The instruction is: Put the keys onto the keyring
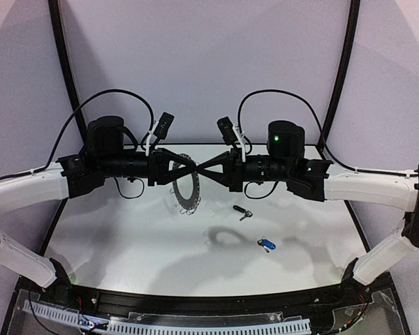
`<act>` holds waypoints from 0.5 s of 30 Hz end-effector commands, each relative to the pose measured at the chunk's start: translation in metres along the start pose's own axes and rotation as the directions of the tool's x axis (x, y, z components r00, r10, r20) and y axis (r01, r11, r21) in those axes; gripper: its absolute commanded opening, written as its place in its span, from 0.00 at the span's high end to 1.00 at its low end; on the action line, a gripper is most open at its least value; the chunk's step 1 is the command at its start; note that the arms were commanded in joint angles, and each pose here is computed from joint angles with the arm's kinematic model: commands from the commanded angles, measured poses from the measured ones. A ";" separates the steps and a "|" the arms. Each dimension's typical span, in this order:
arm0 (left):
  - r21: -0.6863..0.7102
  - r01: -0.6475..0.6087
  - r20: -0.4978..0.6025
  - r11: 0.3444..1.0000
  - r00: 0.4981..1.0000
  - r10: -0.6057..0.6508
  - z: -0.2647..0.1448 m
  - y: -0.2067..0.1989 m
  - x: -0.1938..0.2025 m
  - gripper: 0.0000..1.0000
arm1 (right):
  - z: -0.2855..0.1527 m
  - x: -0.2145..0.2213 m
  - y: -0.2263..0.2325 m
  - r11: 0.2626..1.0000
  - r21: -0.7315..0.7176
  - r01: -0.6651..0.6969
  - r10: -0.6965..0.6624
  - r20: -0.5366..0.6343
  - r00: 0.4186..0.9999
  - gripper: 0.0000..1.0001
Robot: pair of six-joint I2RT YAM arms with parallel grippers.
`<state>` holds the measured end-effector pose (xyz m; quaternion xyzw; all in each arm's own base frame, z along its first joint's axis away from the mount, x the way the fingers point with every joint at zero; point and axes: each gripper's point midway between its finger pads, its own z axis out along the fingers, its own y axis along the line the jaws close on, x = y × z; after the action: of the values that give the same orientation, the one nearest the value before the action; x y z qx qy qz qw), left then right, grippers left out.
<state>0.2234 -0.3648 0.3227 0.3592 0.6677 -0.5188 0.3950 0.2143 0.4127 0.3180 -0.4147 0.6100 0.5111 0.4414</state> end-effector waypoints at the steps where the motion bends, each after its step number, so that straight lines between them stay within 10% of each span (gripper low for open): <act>1: 0.029 0.017 -0.034 0.999 0.999 -0.016 0.007 -0.002 0.006 0.77 | 0.000 -0.031 0.012 0.998 -0.032 0.046 -0.043 0.097 0.994 1.00; 15: 0.024 0.030 -0.025 0.999 0.999 -0.029 0.014 0.003 0.015 0.89 | -0.011 -0.044 0.015 0.999 -0.020 0.048 -0.043 0.198 0.979 1.00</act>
<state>0.2250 -0.3751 0.3079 0.3584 0.6756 -0.5240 0.3749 0.2202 0.4114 0.3303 -0.3849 0.5960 0.5263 0.4686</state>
